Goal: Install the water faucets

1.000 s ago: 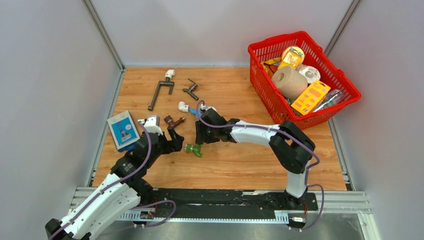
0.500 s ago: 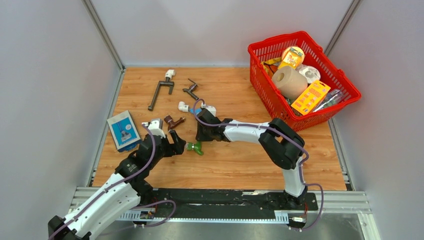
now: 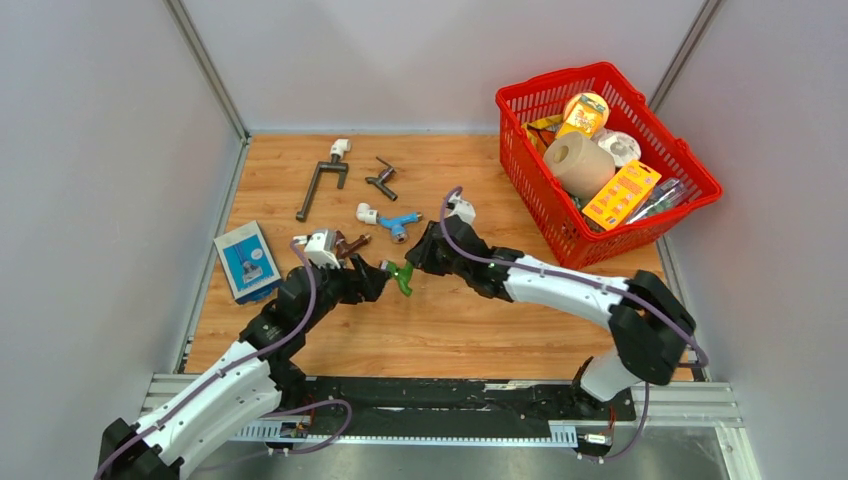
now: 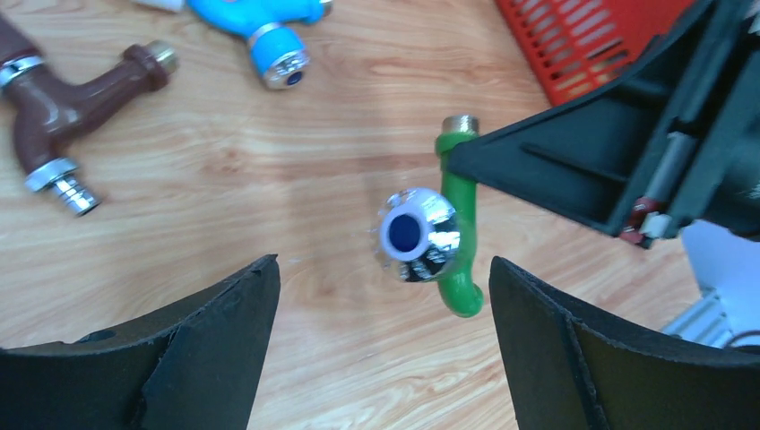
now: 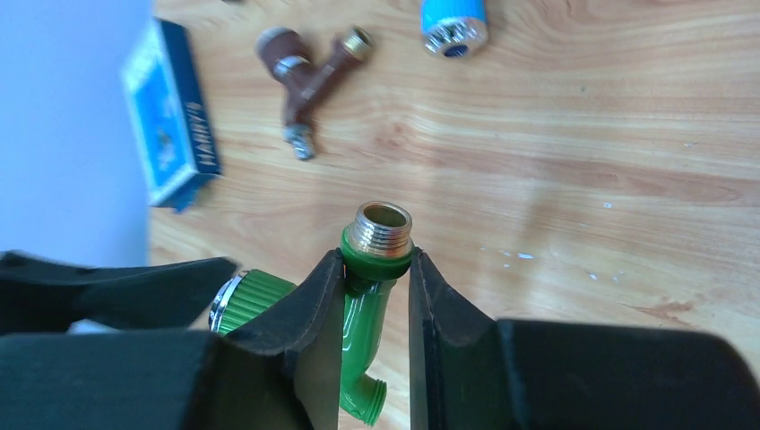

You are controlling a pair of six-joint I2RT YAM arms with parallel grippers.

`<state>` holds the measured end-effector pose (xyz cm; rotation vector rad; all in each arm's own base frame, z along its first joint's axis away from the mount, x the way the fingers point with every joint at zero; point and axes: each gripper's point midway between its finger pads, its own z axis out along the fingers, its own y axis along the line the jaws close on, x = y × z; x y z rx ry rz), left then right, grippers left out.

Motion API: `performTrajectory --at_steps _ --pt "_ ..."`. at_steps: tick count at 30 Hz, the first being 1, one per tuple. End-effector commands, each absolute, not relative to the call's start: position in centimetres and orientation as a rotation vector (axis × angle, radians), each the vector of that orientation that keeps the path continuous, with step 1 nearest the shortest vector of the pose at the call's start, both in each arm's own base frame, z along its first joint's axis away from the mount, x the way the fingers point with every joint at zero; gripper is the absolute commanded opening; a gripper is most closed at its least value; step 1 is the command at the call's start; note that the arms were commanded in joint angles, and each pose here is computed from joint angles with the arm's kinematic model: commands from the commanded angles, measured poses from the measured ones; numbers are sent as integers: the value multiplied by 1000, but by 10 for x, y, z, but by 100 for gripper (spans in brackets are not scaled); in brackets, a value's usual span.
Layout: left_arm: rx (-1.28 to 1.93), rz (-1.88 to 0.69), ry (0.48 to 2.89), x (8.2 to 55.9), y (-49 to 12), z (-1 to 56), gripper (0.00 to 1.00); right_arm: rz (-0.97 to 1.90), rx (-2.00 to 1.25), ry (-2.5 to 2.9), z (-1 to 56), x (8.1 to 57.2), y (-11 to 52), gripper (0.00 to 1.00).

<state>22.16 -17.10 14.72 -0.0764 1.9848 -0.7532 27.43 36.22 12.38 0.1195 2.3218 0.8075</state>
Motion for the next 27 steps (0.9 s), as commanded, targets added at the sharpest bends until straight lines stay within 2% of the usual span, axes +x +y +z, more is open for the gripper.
performTrajectory --at_steps 1,12,15,17,19,20,21,22,23,24,26,27 --pt "28 -958 1802 223 -201 185 93 1018 307 2099 191 281 356 0" --pt "159 -1220 1622 224 -247 223 92 1155 434 1960 233 267 330 0" --pt "155 -1221 1605 232 -253 236 89 1167 446 1944 237 265 326 0" --pt "126 -1205 1605 240 -254 239 84 1175 459 1930 241 264 323 0" --pt "108 -1196 1599 245 -255 242 71 1181 460 1929 242 263 323 0" --pt "102 -1190 1603 247 -255 242 57 1185 456 1927 243 263 323 1" --pt "101 -1193 1595 248 -256 246 47 1188 445 1930 244 262 324 3" --pt "108 -1200 1591 248 -257 248 23 1192 435 1930 246 262 325 4" --pt "112 -1202 1583 249 -258 254 14 1196 414 1930 248 261 326 7" --pt "126 -1195 1568 250 -259 263 0 1196 382 1923 253 260 327 14" --pt "150 -1145 1590 252 -256 264 0 1172 291 1907 260 262 326 31" --pt "158 -1119 1622 253 -254 259 0 1156 232 1901 262 264 323 47"
